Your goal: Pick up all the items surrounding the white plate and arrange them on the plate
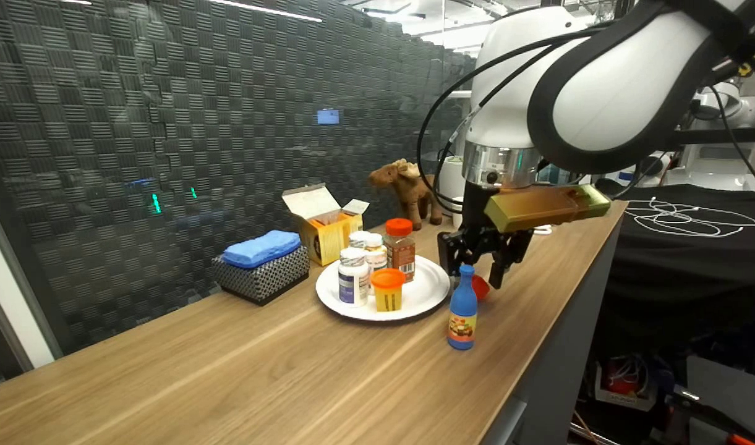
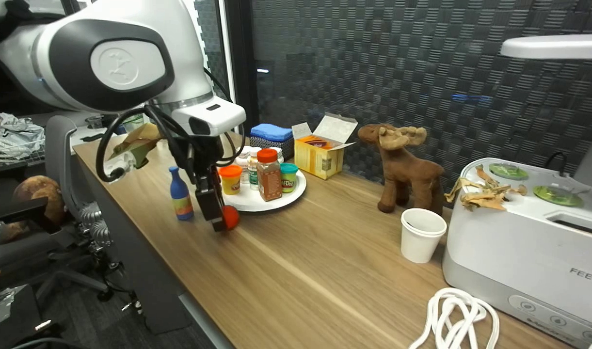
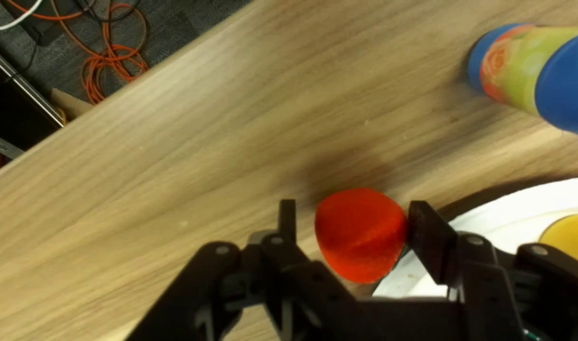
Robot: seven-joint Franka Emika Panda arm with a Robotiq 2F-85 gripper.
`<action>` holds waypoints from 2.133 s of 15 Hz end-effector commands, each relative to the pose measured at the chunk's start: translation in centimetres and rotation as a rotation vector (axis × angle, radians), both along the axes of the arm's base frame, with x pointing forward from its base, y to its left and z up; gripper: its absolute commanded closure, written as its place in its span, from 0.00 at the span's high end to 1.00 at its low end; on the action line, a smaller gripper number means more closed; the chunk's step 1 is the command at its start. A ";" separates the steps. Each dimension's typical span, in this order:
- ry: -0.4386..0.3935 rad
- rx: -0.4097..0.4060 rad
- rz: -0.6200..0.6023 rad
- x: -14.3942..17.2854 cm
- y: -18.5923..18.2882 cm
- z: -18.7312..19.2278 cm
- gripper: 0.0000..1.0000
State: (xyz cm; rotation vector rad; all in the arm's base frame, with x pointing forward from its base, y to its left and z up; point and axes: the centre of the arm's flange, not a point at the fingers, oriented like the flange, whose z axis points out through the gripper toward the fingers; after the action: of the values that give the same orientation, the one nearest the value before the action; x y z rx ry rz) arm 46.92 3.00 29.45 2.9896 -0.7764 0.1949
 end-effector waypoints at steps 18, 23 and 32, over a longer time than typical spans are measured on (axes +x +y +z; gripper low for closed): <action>-0.143 -0.024 0.028 3.2 1.0 6.8 0.28; -0.146 0.019 0.115 6.1 5.0 6.6 0.28; -0.118 0.047 0.142 7.2 6.3 4.8 0.28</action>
State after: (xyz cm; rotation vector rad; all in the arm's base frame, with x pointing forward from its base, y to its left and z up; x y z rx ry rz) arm 52.90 9.34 33.10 3.0870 -0.5879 0.3471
